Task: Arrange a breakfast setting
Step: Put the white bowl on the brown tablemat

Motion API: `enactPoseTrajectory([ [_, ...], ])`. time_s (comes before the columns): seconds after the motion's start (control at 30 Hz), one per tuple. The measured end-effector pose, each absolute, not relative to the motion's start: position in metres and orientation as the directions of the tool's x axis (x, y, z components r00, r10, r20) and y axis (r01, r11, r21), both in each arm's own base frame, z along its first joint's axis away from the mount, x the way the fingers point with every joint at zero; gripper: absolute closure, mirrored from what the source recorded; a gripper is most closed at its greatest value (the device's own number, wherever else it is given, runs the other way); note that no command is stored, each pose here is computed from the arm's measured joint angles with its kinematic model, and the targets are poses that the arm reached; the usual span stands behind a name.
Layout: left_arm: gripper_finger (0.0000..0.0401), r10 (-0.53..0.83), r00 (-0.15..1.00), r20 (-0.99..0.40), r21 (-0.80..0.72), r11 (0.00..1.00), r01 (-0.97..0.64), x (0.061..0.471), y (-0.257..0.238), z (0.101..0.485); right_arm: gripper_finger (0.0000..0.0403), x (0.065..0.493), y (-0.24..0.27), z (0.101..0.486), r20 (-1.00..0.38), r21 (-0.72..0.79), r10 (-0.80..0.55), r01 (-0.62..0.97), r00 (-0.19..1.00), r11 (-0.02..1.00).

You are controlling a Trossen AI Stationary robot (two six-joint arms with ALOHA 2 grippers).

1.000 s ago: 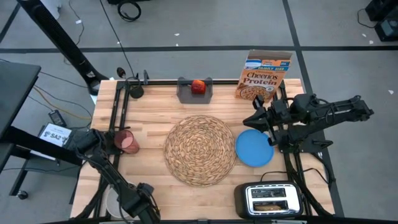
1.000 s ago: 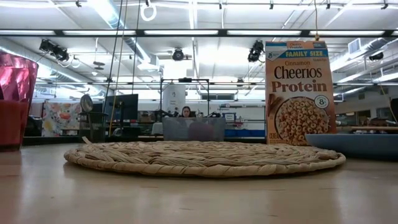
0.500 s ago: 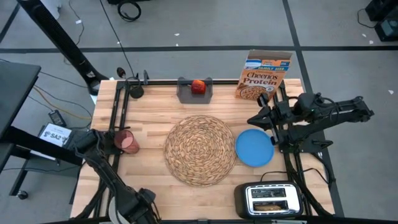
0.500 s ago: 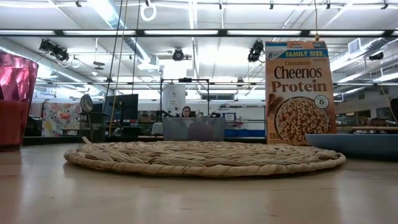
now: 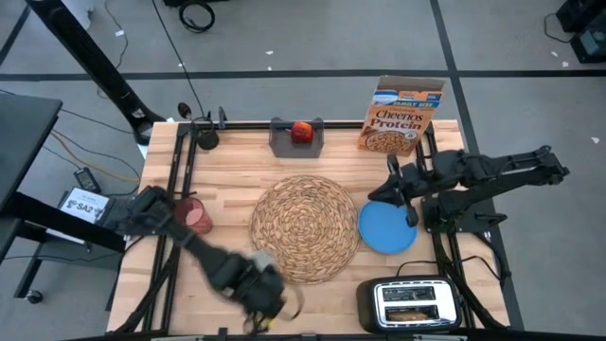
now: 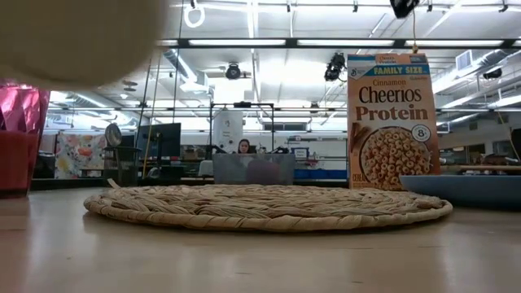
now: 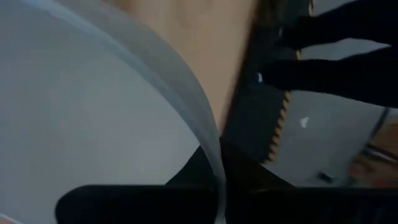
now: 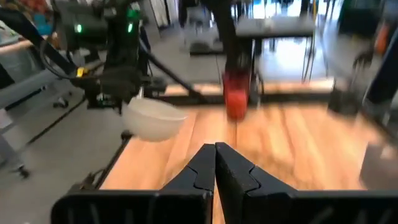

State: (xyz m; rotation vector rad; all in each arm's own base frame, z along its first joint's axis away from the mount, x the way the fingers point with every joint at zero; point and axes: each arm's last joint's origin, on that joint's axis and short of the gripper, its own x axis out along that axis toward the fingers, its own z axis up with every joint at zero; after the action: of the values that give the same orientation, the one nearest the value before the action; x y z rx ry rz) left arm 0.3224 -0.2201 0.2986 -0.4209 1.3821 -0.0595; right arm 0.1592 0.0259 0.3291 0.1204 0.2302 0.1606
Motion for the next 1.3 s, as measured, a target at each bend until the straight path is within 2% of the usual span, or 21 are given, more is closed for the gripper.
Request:
enactPoseTrajectory([
  [0.1, 0.0396, -0.235, 0.243, -0.941, -0.265, 0.959, -0.099, 0.344, -0.185, 0.298, 0.0385, 0.157, 0.025, 0.329, -0.345, 0.210, 0.134, -0.062, 0.929, 0.976],
  [0.23, 0.0396, -0.156, 0.294, -0.943, -0.138, 0.987, 0.080, 0.365, -0.140, 0.298, 0.0385, 0.153, 0.021, 0.332, -0.532, 0.211, 0.024, 0.105, 0.846, 0.972],
  [0.47, 0.0396, -0.012, 0.320, -0.947, 0.106, 0.932, 0.347, 0.404, -0.077, 0.270, 0.0385, 0.140, 0.016, 0.335, -0.751, 0.140, -0.118, 0.332, 0.650, 0.933],
  [0.7, 0.0396, 0.080, 0.234, -0.969, 0.196, 0.825, 0.530, 0.426, -0.061, 0.222, 0.0385, 0.138, 0.016, 0.326, -0.838, 0.188, -0.126, 0.498, 0.531, 0.846],
  [0.87, 0.0391, 0.179, 0.205, -0.962, 0.265, 0.781, 0.565, 0.433, -0.058, 0.201, 0.0390, 0.146, 0.018, 0.321, -0.855, 0.167, -0.134, 0.510, 0.501, 0.844],
  [1.13, 0.0389, 0.180, 0.140, -0.974, 0.228, 0.781, 0.581, 0.426, -0.059, 0.201, 0.0389, 0.155, 0.019, 0.315, -0.873, 0.139, -0.147, 0.525, 0.465, 0.840],
  [1.3, 0.0384, 0.139, 0.170, -0.976, 0.211, 0.802, 0.559, 0.430, -0.060, 0.201, 0.0389, 0.165, 0.021, 0.309, -0.894, 0.114, -0.145, 0.528, 0.424, 0.841],
])
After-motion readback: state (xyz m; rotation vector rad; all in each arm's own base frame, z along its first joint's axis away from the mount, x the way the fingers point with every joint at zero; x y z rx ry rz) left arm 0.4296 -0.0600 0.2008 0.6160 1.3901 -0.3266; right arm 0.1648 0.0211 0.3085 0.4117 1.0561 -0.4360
